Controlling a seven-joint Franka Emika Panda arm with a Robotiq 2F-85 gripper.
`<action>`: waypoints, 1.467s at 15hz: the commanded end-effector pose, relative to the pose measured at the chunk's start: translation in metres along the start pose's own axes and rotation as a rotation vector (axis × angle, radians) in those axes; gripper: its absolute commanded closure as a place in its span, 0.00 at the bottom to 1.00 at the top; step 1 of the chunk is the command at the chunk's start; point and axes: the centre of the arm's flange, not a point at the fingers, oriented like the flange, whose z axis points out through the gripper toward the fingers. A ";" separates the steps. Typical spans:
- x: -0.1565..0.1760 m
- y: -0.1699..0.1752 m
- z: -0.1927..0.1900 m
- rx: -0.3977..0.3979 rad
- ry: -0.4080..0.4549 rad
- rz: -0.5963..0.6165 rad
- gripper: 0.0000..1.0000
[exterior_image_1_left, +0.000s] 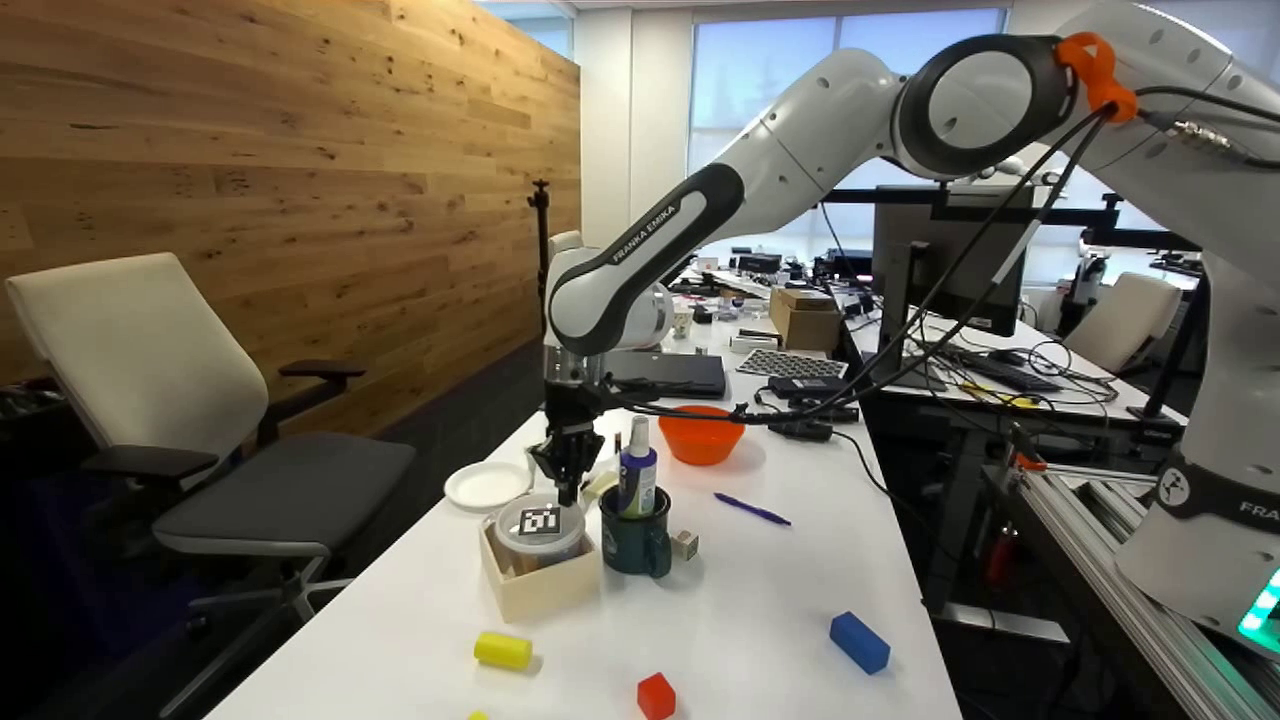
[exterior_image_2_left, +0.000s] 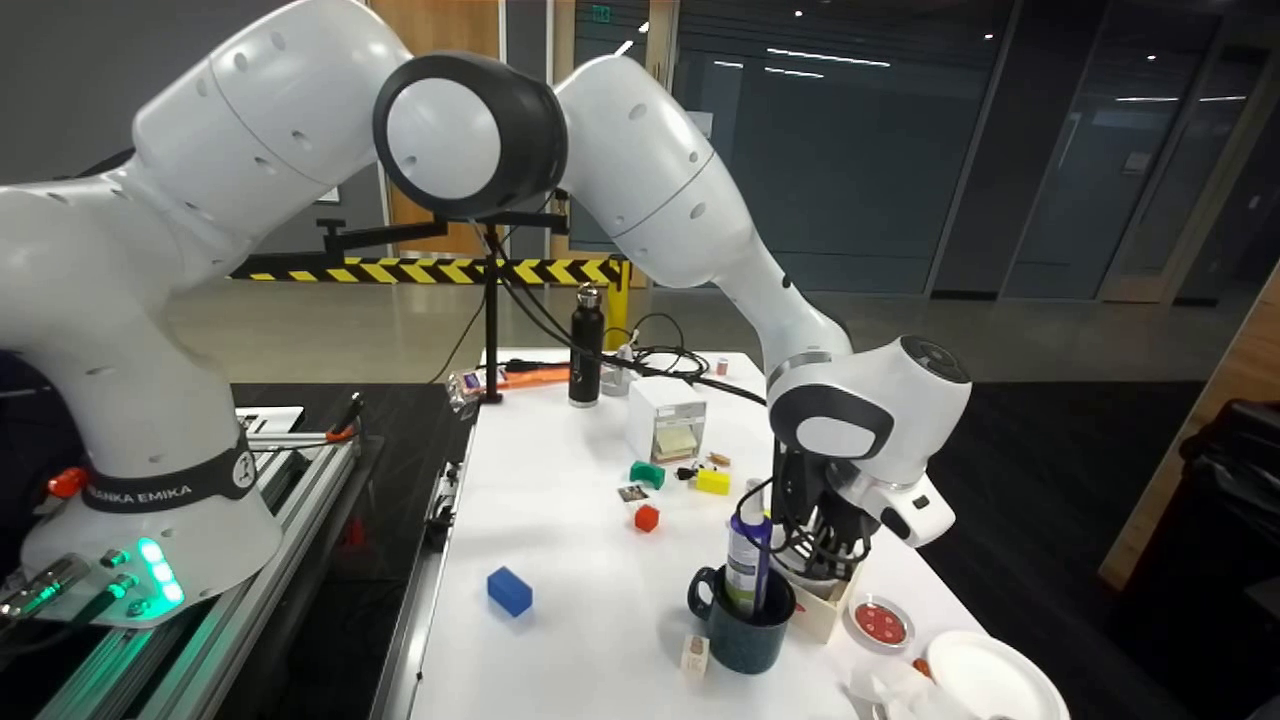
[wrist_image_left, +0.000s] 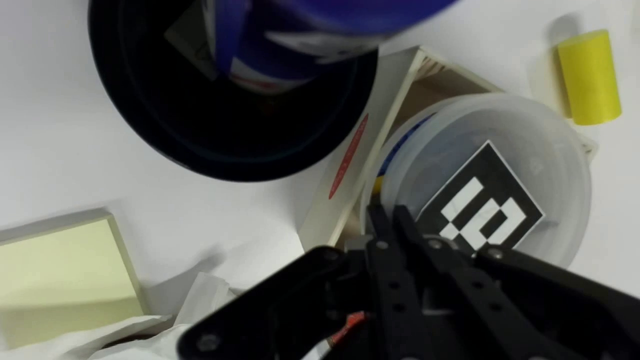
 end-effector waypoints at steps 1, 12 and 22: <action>0.006 -0.001 0.002 0.036 -0.009 0.037 0.99; 0.003 0.008 -0.001 0.033 -0.008 0.052 0.99; -0.001 0.006 0.008 0.034 -0.022 0.053 0.99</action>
